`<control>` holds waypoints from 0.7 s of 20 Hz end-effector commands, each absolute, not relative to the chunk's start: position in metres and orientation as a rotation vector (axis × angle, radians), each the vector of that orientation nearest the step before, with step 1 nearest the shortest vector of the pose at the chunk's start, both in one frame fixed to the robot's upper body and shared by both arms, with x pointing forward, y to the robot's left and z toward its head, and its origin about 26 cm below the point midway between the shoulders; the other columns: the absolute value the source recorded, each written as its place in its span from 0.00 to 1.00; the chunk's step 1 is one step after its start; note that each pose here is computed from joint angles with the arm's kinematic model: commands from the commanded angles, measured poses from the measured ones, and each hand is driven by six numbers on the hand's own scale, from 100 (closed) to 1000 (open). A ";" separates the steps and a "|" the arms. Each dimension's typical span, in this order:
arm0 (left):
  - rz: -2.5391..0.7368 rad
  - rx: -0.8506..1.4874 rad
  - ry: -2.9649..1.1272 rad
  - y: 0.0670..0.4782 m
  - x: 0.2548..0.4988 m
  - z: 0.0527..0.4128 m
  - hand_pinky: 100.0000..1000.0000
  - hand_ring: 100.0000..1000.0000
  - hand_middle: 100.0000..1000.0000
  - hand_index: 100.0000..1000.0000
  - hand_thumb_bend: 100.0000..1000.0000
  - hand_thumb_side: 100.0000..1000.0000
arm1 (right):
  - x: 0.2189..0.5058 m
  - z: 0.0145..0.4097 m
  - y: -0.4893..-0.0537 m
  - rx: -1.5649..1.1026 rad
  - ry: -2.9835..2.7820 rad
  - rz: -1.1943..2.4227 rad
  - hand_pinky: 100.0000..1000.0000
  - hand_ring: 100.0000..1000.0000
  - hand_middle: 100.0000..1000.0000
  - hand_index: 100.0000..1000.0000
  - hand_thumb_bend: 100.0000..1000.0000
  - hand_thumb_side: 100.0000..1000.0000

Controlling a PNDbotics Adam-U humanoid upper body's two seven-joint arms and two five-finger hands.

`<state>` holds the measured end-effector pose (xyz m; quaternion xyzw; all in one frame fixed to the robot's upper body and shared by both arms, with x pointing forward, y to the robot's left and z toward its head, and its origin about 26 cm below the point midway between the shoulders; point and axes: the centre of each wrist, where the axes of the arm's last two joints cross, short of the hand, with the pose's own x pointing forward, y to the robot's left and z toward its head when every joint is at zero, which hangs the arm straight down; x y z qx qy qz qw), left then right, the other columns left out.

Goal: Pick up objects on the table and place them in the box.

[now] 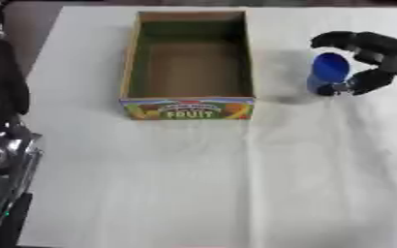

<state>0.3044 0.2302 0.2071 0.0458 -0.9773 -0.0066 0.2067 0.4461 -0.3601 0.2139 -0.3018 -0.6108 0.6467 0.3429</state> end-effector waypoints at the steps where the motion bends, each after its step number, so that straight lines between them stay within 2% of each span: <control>1: -0.025 0.128 -2.753 0.231 0.303 0.215 0.88 0.71 0.93 0.87 0.35 0.81 | 0.445 0.233 -0.369 -0.849 -1.585 1.674 1.00 0.98 0.96 0.96 0.63 0.78; 10: -0.027 0.114 -2.763 0.229 0.304 0.218 0.88 0.71 0.93 0.87 0.35 0.81 | 0.446 0.235 -0.373 -0.888 -1.568 1.659 0.98 0.96 0.94 0.95 0.62 0.75; 12: -0.027 0.112 -2.765 0.228 0.304 0.218 0.88 0.71 0.93 0.87 0.35 0.81 | 0.446 0.235 -0.375 -0.890 -1.562 1.658 0.90 0.92 0.91 0.95 0.62 0.74; 14: -0.029 0.109 -2.768 0.228 0.304 0.219 0.88 0.71 0.93 0.87 0.35 0.81 | 0.446 0.235 -0.376 -0.893 -1.555 1.655 0.88 0.92 0.91 0.94 0.61 0.73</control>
